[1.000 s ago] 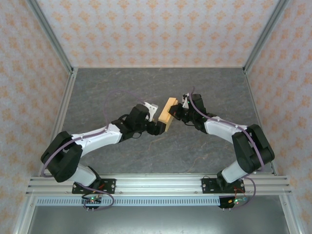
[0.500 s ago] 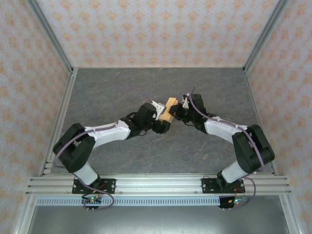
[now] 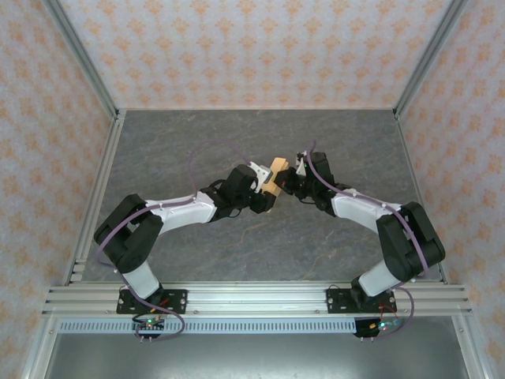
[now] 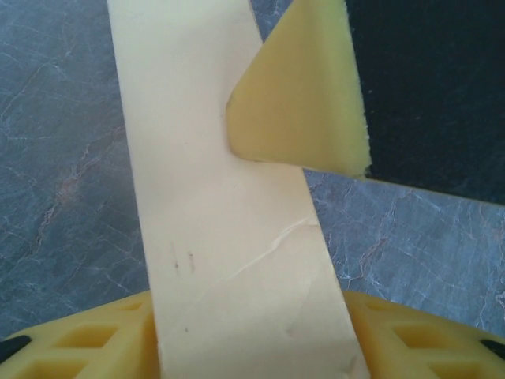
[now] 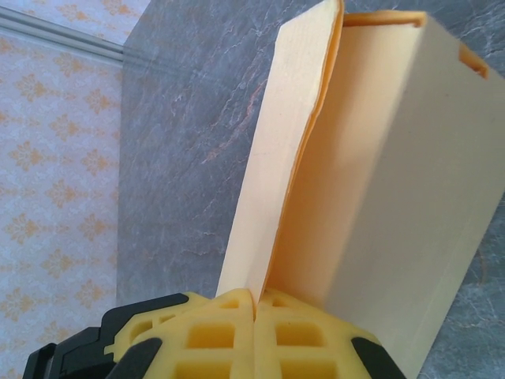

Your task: Fold the paper box

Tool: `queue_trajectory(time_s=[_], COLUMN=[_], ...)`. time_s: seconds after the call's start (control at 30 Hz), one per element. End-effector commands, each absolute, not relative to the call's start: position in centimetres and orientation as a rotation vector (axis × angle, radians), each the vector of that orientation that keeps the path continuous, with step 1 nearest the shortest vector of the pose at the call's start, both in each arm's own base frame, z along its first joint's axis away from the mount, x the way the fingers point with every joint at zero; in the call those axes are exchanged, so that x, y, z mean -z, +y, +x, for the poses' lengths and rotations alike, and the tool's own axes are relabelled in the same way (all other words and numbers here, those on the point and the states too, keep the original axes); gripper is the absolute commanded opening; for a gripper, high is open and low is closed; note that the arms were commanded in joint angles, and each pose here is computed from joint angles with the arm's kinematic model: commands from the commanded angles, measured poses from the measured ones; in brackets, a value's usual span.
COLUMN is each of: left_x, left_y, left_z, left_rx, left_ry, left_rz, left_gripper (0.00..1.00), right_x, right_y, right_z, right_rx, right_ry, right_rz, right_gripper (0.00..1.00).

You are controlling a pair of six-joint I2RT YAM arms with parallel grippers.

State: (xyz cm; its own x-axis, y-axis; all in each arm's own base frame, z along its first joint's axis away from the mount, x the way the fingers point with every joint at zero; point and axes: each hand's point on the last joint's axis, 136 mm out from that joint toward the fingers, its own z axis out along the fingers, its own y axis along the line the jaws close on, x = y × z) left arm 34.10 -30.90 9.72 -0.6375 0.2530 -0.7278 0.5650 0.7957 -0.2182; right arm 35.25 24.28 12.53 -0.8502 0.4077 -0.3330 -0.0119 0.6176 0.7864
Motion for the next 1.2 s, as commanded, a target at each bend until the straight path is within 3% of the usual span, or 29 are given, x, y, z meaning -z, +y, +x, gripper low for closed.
queue_trajectory(time_s=[0.0, 0.23, 0.53, 0.8, 1.17], left_x=[-10.6, -10.6, -13.0, -15.3, -14.5], left_y=[-31.3, -30.4, -27.8, -26.0, -24.9], left_z=[34.7, 34.3, 33.1, 31.5, 29.4], left_rx=[0.542, 0.506, 0.509, 0.630, 0.737], left_ry=[2.221, 2.208, 2.158, 2.093, 1.947], left_rz=[0.628, 0.692, 0.902, 1.149, 1.535], left_gripper=[0.51, 0.46, 0.38, 0.39, 0.39], right_x=[-10.9, -12.9, -19.5, -21.3, -18.7], right_y=[23.1, 23.0, 19.4, 15.9, 18.2], right_z=[34.7, 34.7, 33.2, 32.3, 29.4], right_rx=[-1.032, -1.034, -0.788, -0.481, -0.517], right_ry=[2.421, 2.392, 2.296, 2.229, 2.122], right_rz=[0.326, 0.295, -0.008, -0.268, -0.610], right_gripper=[0.00, 0.08, 0.35, 0.43, 0.47])
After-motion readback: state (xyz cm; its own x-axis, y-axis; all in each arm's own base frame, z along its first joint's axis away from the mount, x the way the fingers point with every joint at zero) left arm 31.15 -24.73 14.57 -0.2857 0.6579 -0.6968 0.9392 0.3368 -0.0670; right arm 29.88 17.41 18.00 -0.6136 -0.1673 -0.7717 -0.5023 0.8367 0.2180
